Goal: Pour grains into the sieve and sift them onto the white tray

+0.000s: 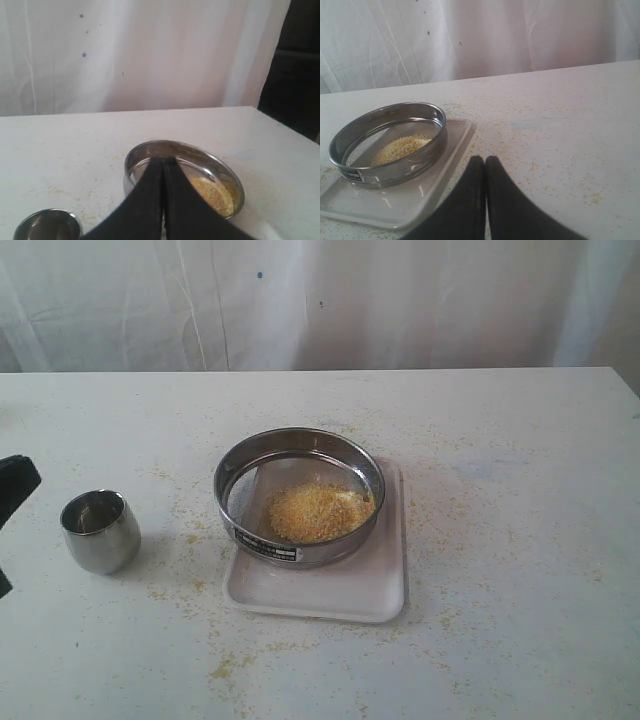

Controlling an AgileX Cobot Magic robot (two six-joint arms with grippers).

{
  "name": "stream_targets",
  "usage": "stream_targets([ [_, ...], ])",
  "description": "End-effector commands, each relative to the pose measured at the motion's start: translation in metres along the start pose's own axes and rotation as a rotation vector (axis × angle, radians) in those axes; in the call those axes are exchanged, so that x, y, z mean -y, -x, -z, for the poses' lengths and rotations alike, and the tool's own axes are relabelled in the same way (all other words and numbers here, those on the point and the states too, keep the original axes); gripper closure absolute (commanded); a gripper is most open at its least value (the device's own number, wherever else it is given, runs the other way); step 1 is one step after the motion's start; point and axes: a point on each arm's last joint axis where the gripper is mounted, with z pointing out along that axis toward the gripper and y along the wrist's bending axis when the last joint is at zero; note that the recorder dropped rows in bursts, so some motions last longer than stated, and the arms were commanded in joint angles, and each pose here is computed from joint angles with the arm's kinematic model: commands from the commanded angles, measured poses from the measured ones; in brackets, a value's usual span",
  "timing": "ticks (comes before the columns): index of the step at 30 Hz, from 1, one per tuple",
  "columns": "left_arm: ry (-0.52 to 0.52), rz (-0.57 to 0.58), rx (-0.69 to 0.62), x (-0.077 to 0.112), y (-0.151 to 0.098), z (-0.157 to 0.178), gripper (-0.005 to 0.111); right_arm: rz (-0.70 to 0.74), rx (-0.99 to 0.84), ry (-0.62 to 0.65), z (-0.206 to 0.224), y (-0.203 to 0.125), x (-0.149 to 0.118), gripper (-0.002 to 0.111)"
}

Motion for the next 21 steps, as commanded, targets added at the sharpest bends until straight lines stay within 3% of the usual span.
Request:
stream_targets([
  [1,0.072,0.013,-0.037,-0.003,-0.002,0.022,0.107,0.004,0.002,0.001,0.0,-0.001,0.0,0.108],
  [15,0.193,0.096,-0.093,-0.009,-0.011,0.064,0.107,0.004,0.002,0.001,0.0,-0.001,0.0,0.108],
  [21,0.198,0.096,-0.098,-0.013,-0.028,0.069,0.107,0.004,0.002,0.001,0.0,-0.001,0.0,0.108],
])
